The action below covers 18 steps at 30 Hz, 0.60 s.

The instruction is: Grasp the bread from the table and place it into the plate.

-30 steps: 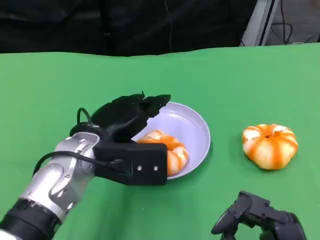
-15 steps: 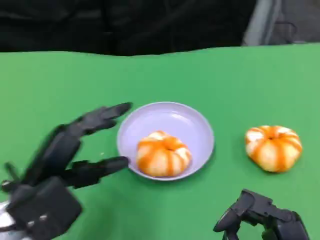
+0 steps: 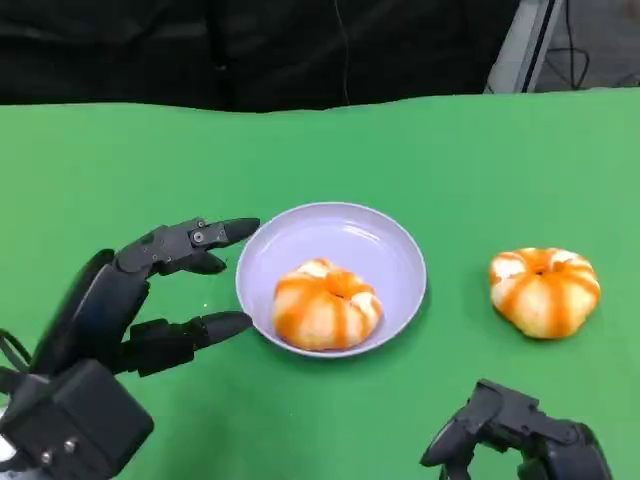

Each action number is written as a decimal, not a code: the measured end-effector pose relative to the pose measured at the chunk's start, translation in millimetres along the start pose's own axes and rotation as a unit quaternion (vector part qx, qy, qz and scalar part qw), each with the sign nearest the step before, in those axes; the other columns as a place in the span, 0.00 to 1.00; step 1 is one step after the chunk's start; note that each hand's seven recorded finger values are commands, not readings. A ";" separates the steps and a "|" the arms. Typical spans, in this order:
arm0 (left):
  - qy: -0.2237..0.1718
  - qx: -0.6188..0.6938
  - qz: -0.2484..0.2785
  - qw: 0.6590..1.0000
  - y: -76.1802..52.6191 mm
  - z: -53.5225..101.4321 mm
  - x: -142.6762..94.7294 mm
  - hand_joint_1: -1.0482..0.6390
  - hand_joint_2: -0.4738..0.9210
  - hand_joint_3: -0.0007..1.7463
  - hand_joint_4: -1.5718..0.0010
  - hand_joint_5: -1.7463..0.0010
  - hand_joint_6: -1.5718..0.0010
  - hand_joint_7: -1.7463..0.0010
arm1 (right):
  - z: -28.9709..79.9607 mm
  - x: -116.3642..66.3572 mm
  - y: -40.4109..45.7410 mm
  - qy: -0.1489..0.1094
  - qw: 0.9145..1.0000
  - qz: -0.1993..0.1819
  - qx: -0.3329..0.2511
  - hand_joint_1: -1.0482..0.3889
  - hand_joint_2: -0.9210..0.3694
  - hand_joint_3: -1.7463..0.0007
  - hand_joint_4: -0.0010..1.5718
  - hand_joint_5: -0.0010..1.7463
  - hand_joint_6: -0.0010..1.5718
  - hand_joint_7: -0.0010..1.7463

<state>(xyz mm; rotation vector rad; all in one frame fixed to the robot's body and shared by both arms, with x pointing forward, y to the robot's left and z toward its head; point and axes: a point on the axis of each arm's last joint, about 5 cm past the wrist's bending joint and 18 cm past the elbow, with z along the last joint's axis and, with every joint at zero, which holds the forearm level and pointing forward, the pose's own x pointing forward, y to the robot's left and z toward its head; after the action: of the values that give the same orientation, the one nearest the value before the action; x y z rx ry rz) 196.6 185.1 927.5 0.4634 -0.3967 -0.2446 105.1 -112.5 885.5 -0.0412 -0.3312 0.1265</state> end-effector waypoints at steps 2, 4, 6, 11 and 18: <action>0.000 -0.001 0.001 1.000 0.0 -0.1 -0.4 0.41 1.00 0.03 0.74 0.33 0.58 0.84 | 0.0 0.2 0.0 0.000 1.000 0.000 0.000 0.75 0.48 0.16 0.52 0.93 0.54 0.77; -0.003 -0.006 0.004 1.000 0.1 -0.6 -3.6 0.55 0.96 0.20 0.61 0.24 0.50 0.65 | 0.0 -0.1 0.0 0.000 1.000 0.000 0.000 0.74 0.47 0.16 0.52 0.93 0.54 0.77; -0.009 -0.052 0.037 0.998 -0.5 2.0 -23.5 0.66 0.81 0.52 0.51 0.16 0.51 0.36 | 0.2 -1.0 0.1 0.000 1.000 0.001 0.001 0.74 0.47 0.16 0.52 0.94 0.54 0.77; 0.024 -0.117 0.090 0.989 -6.0 3.7 -69.6 0.69 0.76 0.62 0.49 0.14 0.51 0.28 | -0.2 -3.7 -0.3 0.006 1.000 0.000 0.003 0.74 0.48 0.15 0.52 0.94 0.54 0.77; 0.008 -0.121 0.090 0.988 -4.5 7.0 -66.2 0.69 0.76 0.63 0.49 0.14 0.52 0.27 | -0.1 -5.3 -0.3 0.007 1.000 0.000 0.003 0.74 0.48 0.15 0.52 0.94 0.54 0.77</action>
<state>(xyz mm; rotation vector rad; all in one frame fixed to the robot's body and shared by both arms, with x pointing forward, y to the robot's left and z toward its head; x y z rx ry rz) 133.7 199.4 910.3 0.1884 -0.3846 -0.1106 100.2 -113.5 883.7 -0.0359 -0.3176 0.1281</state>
